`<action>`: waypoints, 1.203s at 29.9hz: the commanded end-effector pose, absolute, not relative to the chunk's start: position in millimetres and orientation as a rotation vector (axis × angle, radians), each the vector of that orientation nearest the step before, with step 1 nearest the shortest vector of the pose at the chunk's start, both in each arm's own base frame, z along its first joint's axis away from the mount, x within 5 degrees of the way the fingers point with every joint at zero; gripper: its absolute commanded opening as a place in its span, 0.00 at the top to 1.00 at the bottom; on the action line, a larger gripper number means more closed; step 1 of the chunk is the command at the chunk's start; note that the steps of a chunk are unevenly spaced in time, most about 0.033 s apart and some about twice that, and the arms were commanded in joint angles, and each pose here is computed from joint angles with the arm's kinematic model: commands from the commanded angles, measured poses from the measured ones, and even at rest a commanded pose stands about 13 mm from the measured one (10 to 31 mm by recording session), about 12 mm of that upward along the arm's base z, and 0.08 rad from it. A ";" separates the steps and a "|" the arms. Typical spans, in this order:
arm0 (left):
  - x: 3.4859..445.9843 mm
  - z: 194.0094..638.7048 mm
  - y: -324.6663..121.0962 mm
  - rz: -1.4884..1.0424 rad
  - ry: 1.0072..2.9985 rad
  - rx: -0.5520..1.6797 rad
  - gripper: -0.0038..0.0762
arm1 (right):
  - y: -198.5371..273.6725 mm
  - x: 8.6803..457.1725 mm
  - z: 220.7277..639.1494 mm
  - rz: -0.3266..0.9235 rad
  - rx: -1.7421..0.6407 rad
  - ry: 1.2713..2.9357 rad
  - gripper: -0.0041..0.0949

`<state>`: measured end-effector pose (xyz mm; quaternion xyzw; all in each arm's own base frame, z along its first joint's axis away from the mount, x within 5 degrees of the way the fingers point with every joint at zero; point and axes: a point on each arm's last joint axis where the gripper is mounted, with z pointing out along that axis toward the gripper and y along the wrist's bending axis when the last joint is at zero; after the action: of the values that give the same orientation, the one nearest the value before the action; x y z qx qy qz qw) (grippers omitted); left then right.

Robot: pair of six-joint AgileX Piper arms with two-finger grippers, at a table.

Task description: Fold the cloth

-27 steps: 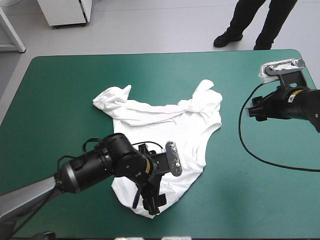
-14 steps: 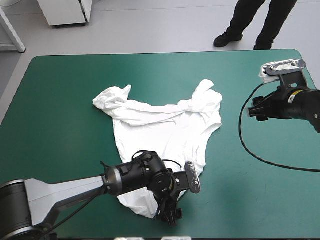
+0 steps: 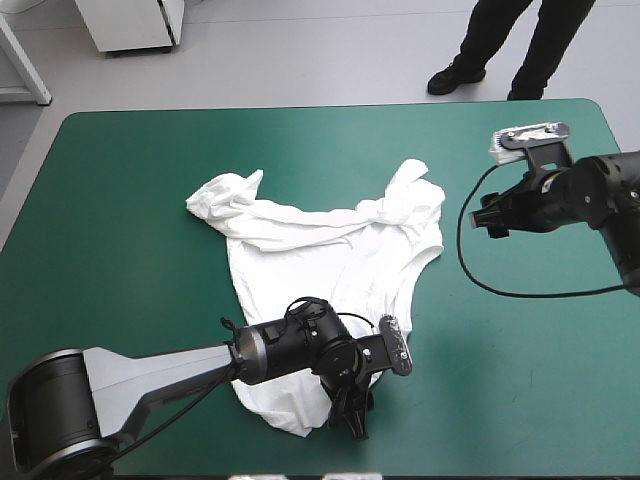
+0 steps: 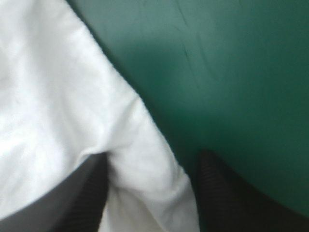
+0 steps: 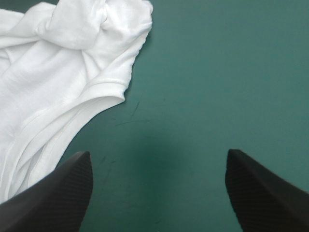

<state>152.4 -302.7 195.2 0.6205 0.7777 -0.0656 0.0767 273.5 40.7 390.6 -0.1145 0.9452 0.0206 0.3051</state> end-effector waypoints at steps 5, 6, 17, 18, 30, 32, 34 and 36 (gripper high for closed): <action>141.0 167.6 -311.2 -0.320 2.497 1.815 0.94 | 74.8 314.8 352.0 0.111 -0.436 2.571 0.25; 141.0 167.6 -311.2 -0.320 2.495 1.818 0.96 | 79.3 320.4 346.5 0.121 -0.445 2.579 0.25; 137.2 168.3 -312.3 -0.379 2.545 1.789 0.96 | 106.6 390.0 302.9 0.192 -0.402 2.640 0.26; 136.5 168.4 -312.5 -0.390 2.554 1.784 0.96 | 108.0 394.8 297.1 0.195 -0.401 2.651 0.27; 133.6 168.3 -309.4 -0.381 2.596 1.807 0.96 | 114.1 414.7 229.4 0.168 -0.391 2.855 0.40; 133.7 168.3 -309.6 -0.382 2.595 1.806 0.96 | 119.3 413.7 223.9 0.168 -0.411 2.875 0.54; 133.8 168.3 -309.7 -0.383 2.593 1.805 0.96 | 125.0 412.4 220.1 0.165 -0.459 2.881 0.71; 134.2 168.2 -309.7 -0.377 2.587 1.807 0.96 | 130.7 410.5 218.7 0.176 -0.517 2.877 0.91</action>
<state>159.2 -305.5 193.0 0.6153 0.7811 -0.0703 0.0803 416.3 114.6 213.4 -0.1537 0.9816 0.0340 0.1084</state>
